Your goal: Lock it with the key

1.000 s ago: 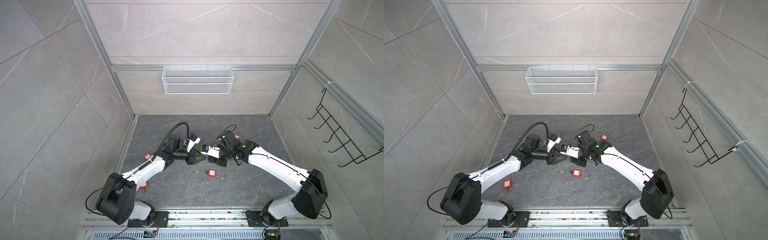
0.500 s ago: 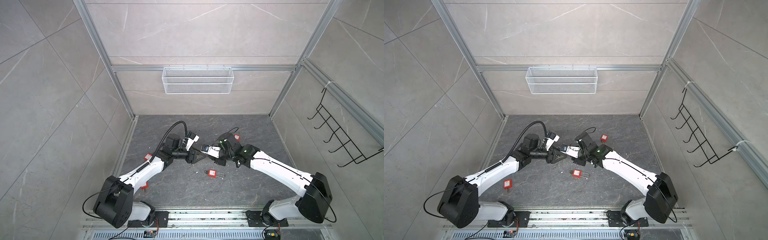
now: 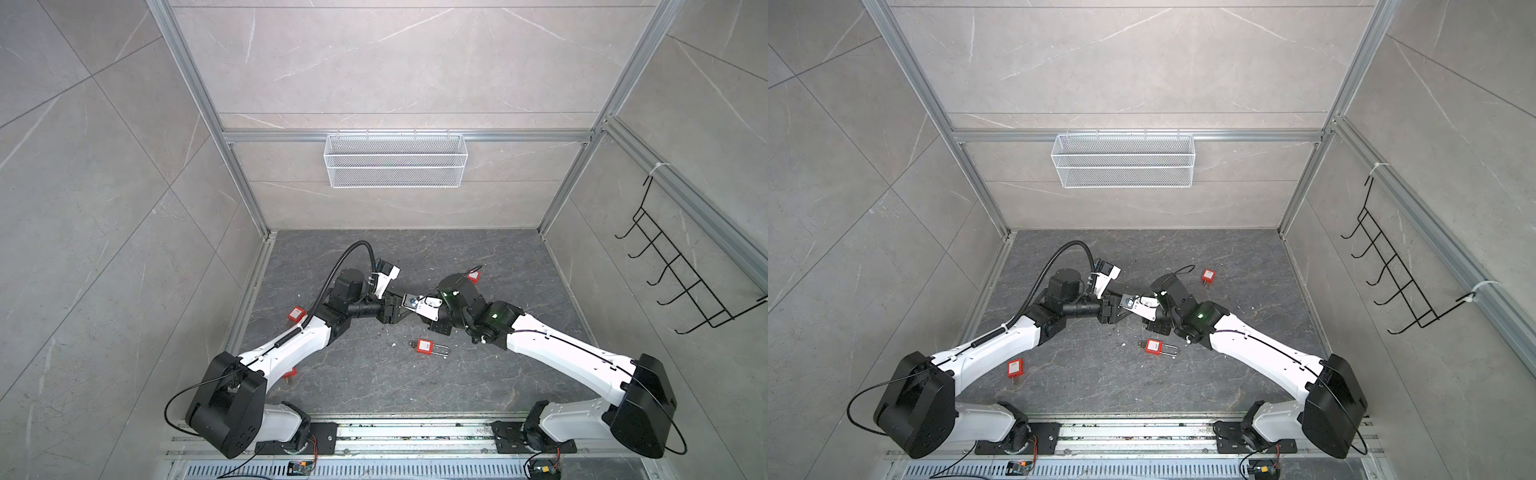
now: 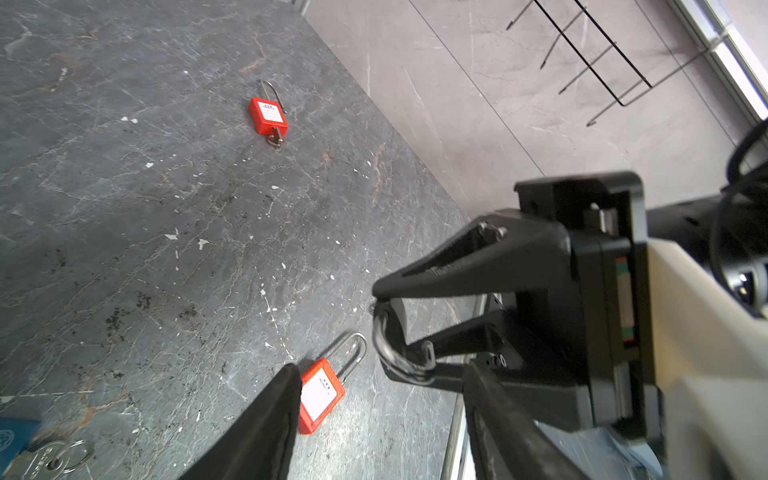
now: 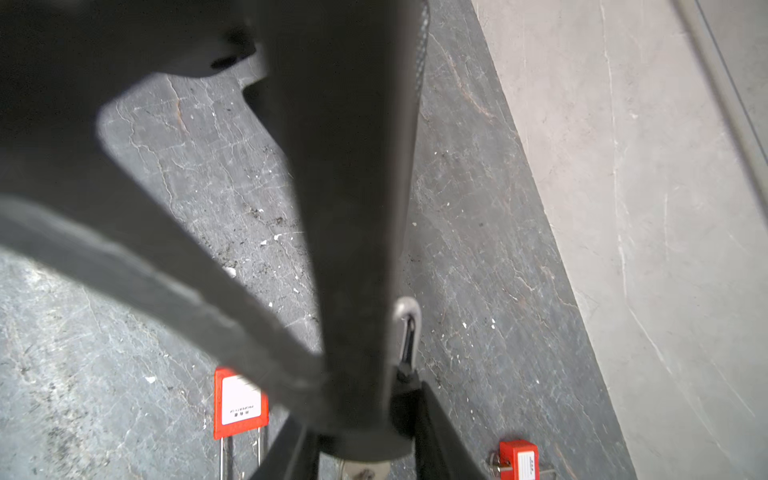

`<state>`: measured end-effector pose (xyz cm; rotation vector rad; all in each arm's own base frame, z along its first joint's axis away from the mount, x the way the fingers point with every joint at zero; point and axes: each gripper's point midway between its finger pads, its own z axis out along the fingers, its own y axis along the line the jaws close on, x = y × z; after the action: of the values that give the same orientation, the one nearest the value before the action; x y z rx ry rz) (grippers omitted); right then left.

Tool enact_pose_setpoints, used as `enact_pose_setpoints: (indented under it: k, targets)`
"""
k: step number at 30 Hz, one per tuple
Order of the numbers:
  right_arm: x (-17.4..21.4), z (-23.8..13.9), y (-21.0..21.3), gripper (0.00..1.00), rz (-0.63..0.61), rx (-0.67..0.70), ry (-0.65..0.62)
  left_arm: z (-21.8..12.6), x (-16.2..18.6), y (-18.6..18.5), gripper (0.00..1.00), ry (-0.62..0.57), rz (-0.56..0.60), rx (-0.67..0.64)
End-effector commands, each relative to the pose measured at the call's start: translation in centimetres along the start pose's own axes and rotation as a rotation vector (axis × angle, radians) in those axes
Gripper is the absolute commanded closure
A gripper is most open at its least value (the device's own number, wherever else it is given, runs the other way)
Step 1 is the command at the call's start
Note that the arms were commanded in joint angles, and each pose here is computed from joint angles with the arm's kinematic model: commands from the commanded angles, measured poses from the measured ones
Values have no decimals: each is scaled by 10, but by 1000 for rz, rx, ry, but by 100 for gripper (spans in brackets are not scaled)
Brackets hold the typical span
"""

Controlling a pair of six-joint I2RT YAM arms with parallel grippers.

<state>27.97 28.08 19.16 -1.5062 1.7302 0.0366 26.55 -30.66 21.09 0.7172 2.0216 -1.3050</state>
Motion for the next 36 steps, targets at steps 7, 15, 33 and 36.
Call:
enact_pose_setpoints:
  k: [7, 15, 33, 36]
  targets:
    - [-13, -12, -10, 85, -14, 95, -42, 12, -15, 0, 39, -98, -18, -17]
    - [-6, -11, -7, 85, -39, 83, -5, 10, -11, 0, 58, -74, 8, -34]
    - [0, -6, 0, 85, -95, 54, 20, 2, -8, -22, 65, -33, 95, 37]
    - [-1, -7, 1, 85, -97, 48, 9, 4, -7, -22, 68, -27, 93, 46]
